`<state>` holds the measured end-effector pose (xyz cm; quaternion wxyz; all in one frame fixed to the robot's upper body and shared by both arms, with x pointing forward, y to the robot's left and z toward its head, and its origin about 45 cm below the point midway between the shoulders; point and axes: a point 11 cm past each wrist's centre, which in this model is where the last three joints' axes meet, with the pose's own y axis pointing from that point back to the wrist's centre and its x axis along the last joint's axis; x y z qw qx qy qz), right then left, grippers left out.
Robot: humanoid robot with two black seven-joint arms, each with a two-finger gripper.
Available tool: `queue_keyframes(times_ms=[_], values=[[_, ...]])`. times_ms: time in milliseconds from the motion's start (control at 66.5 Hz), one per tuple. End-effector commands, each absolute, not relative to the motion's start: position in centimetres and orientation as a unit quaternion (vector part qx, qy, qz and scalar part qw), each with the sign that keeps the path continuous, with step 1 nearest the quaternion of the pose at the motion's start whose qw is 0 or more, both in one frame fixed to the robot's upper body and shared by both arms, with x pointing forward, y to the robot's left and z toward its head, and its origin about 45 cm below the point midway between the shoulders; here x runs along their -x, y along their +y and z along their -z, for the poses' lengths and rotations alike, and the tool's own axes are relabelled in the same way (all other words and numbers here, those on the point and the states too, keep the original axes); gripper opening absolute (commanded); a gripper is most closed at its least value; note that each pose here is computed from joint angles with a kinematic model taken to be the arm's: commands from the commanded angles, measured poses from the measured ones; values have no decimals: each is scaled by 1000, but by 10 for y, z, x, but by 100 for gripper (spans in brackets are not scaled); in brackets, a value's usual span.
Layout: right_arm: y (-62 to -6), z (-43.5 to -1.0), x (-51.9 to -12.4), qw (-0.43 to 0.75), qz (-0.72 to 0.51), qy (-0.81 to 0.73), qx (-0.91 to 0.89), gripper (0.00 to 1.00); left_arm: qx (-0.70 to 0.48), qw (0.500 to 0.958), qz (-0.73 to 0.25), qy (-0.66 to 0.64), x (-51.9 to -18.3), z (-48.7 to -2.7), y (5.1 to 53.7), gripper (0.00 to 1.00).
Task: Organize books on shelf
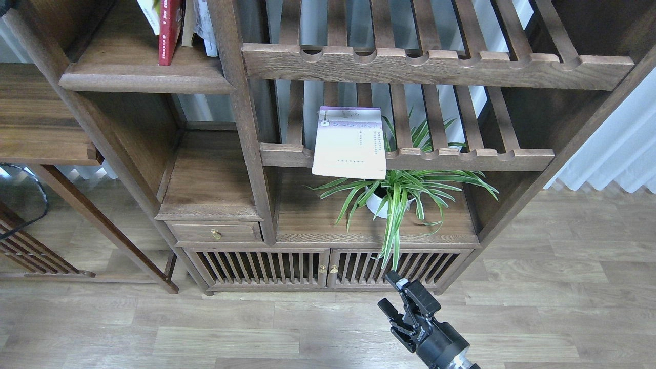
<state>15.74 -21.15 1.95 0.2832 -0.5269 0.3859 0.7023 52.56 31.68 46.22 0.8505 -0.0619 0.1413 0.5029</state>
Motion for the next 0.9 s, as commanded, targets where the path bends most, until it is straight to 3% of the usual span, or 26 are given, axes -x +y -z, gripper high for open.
queue_keyframes(times_ms=[0, 887], values=[[-212, -19, -157, 283, -702, 386, 527, 99, 59, 849, -506, 139, -525, -463, 320, 100], [-210, -19, -156, 283, -704, 384, 526, 99, 37, 846, -515, 137, -525, -457, 325, 100]])
